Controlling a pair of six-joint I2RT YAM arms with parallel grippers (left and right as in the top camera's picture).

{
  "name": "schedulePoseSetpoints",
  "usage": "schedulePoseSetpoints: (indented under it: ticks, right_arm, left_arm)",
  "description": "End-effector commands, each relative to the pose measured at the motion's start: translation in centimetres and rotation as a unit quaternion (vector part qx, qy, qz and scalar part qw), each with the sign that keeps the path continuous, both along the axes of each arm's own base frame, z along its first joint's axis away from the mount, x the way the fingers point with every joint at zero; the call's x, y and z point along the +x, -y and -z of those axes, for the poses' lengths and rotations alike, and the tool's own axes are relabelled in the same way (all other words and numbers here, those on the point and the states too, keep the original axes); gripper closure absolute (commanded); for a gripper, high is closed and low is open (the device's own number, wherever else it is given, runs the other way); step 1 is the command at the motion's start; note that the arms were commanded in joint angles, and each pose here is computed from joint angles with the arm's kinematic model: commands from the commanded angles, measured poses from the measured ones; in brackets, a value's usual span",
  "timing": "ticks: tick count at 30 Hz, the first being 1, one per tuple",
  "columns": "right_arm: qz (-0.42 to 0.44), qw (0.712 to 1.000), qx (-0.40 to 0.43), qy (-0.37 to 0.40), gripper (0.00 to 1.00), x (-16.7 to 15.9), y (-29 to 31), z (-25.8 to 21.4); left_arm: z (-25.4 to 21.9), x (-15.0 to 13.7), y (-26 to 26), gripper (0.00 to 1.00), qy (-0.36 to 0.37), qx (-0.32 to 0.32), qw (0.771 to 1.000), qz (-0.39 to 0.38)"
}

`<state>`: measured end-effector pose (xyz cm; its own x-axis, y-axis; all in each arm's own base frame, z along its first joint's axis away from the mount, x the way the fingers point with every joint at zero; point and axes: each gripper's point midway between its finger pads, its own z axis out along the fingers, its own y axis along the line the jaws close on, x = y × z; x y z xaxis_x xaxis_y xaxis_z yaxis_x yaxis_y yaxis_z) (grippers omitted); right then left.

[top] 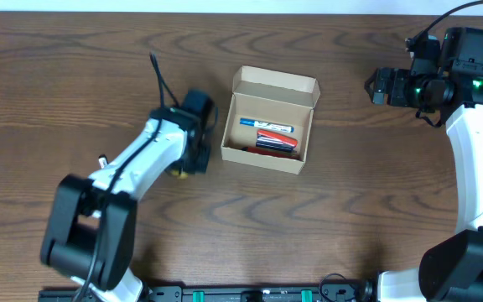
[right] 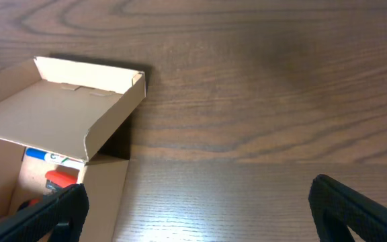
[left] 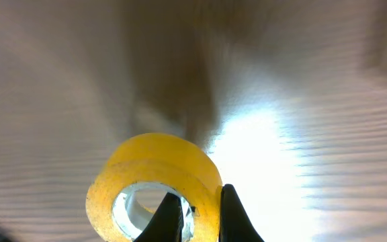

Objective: Pack container
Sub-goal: 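Carry the tape roll with left gripper and lower into box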

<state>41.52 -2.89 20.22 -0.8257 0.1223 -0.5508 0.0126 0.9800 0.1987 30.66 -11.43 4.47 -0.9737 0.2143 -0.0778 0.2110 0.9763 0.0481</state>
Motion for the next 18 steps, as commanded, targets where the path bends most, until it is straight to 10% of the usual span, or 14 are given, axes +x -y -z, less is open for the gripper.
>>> schedulePoseSetpoints:
  ticks: [1, 7, 18]
  right_arm:
    - [-0.006, 1.0, -0.004, 0.002, 0.02, 0.1, 0.2, -0.1]
    - [-0.011, 1.0, -0.007, 0.003, 0.03, 0.1, 0.2, -0.1]
    - [-0.014, 1.0, -0.009, 0.004, 0.03, 0.2, 0.2, -0.1]
  left_arm:
    - [-7.6, 3.8, 0.9, 0.94, 0.11, -0.021, 0.993, 0.033]
    - [-15.9, 6.5, 2.6, 0.94, 0.222, -0.063, 0.97, 0.077]
    - [-16.2, 1.9, 12.0, 0.94, 0.209, -0.075, 0.868, 0.445]
